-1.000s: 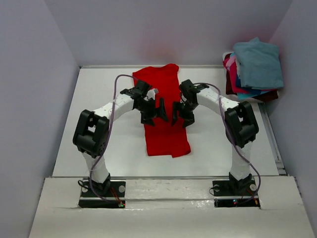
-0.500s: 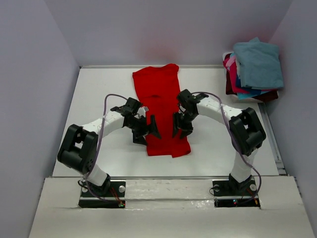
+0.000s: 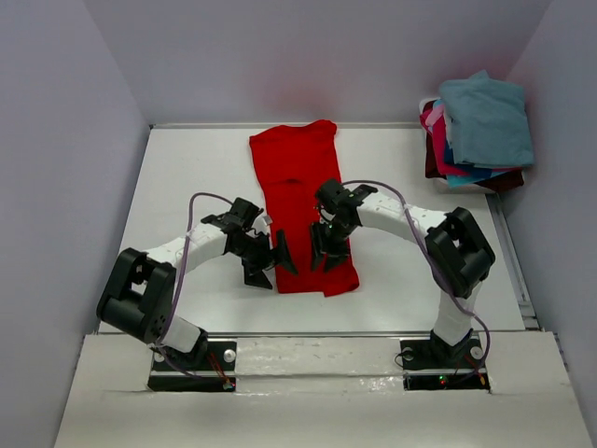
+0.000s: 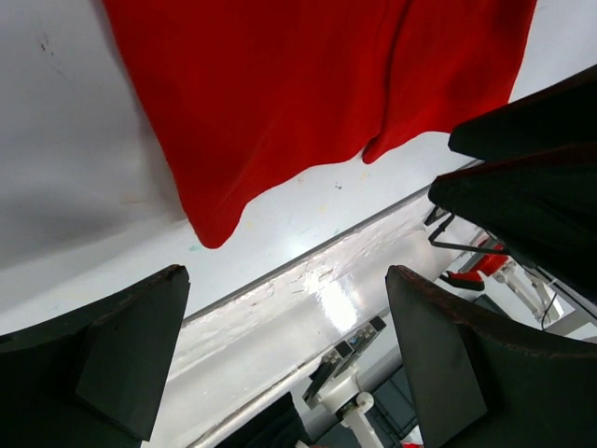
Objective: Fold and stack the t-shirts
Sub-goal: Fold the tshirt
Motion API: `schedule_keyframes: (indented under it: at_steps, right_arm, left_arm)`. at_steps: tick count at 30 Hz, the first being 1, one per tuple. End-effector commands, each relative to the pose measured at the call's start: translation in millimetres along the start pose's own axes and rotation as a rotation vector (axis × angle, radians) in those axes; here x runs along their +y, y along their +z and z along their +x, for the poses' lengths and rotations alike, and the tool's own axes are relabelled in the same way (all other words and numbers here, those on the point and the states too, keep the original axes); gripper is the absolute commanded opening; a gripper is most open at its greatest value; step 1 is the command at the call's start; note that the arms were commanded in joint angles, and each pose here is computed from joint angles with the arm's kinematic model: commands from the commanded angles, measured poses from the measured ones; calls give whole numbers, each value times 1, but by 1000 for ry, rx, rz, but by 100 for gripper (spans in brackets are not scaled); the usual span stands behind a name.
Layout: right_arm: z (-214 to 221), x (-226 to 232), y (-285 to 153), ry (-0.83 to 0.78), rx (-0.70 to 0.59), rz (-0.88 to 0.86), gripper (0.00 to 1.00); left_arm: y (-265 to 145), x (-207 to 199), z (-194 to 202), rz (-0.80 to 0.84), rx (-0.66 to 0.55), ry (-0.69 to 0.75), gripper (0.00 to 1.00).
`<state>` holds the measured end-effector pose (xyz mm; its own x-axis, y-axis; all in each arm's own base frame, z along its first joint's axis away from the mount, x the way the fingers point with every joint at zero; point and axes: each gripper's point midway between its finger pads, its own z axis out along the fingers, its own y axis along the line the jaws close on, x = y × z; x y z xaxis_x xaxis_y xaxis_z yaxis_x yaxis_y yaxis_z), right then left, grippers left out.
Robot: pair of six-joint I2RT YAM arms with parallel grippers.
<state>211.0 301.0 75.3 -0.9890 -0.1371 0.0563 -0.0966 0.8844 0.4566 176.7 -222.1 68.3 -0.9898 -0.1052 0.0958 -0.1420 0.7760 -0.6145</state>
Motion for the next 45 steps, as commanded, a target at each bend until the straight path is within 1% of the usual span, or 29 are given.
schedule_keyframes:
  at_steps: [1,7,8,13,19,30,36,37,38,40,41,42,45]
  right_arm:
    - [6,12,7,-18,14,-24,47]
    - [24,-4,15,6,43,46,44]
    - [24,-9,16,11,36,66,42]
    - [29,-29,25,47,33,136,41]
    - [26,-33,36,50,39,166,40]
    - [21,-19,46,18,54,163,39]
    - [20,-16,42,8,43,180,38]
    - [20,-16,41,9,44,183,36]
    - [21,-16,39,7,40,183,30]
    - [21,-16,37,11,36,183,27]
    - [23,-16,36,10,35,182,21]
    - [24,-17,35,12,35,182,17]
    - [26,-18,33,16,35,182,12]
  left_arm:
    - [-4,-5,9,34,6,-3,99]
    - [-1,-3,13,51,22,-18,99]
    - [-1,-3,13,52,21,-17,99]
    - [-4,-8,11,60,11,-1,99]
    - [-2,-6,13,62,18,1,99]
    - [-1,-4,13,61,22,5,99]
    - [1,1,16,51,31,3,99]
    - [2,1,16,53,33,3,99]
    - [2,1,17,55,36,3,99]
    - [2,1,17,52,36,5,99]
    - [2,2,17,49,37,6,99]
    - [3,3,17,47,40,5,99]
    - [3,4,18,45,42,6,99]
